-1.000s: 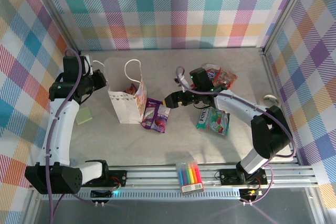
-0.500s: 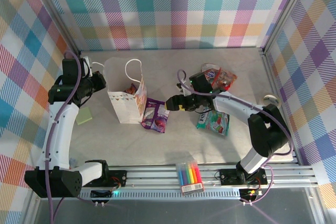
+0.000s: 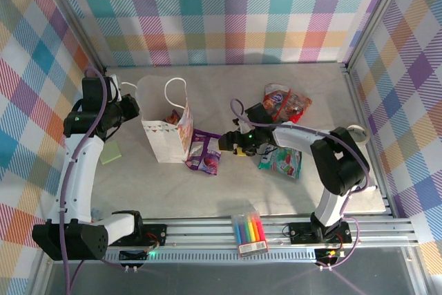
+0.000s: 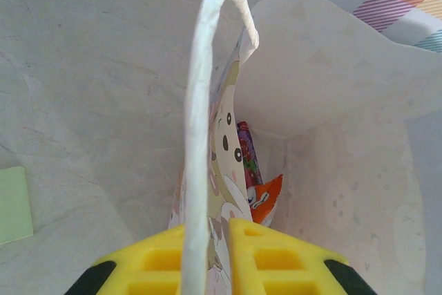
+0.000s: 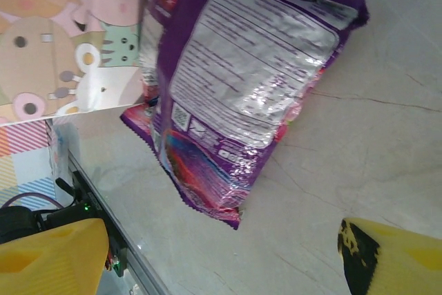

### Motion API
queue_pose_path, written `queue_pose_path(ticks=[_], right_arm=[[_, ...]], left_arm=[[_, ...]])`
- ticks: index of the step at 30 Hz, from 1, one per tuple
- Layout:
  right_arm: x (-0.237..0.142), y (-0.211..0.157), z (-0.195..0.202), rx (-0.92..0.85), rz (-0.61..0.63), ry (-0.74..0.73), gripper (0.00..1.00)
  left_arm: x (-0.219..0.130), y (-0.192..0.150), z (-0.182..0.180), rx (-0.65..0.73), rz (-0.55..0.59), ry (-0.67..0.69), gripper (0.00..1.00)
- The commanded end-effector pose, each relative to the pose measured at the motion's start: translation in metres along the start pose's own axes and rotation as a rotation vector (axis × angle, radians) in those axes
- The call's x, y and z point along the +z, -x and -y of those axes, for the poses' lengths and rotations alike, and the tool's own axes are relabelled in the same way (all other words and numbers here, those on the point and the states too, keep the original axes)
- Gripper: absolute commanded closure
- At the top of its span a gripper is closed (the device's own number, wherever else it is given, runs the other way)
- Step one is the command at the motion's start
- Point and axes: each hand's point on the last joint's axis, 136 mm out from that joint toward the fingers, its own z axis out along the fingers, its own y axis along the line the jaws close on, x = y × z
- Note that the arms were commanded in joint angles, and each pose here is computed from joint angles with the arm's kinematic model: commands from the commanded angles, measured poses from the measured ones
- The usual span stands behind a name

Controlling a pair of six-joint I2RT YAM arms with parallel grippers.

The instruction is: Place the snacks into the paper bag

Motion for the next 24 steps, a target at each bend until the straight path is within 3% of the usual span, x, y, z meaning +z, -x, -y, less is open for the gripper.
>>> queue_pose_path(ticks=[1,24], right_arm=[[0.012,-0.006,0.002,0.026,-0.026,-0.001,0.14],[0.061,-0.010,-0.014,0.063,-0.111,0.022,0.15]], left_arm=[[-0.012,0.009,-0.001,0.005,0.025,0.007,0.84],[-0.015,-0.002,-0.009,0.008,0.017,0.041,0.83]])
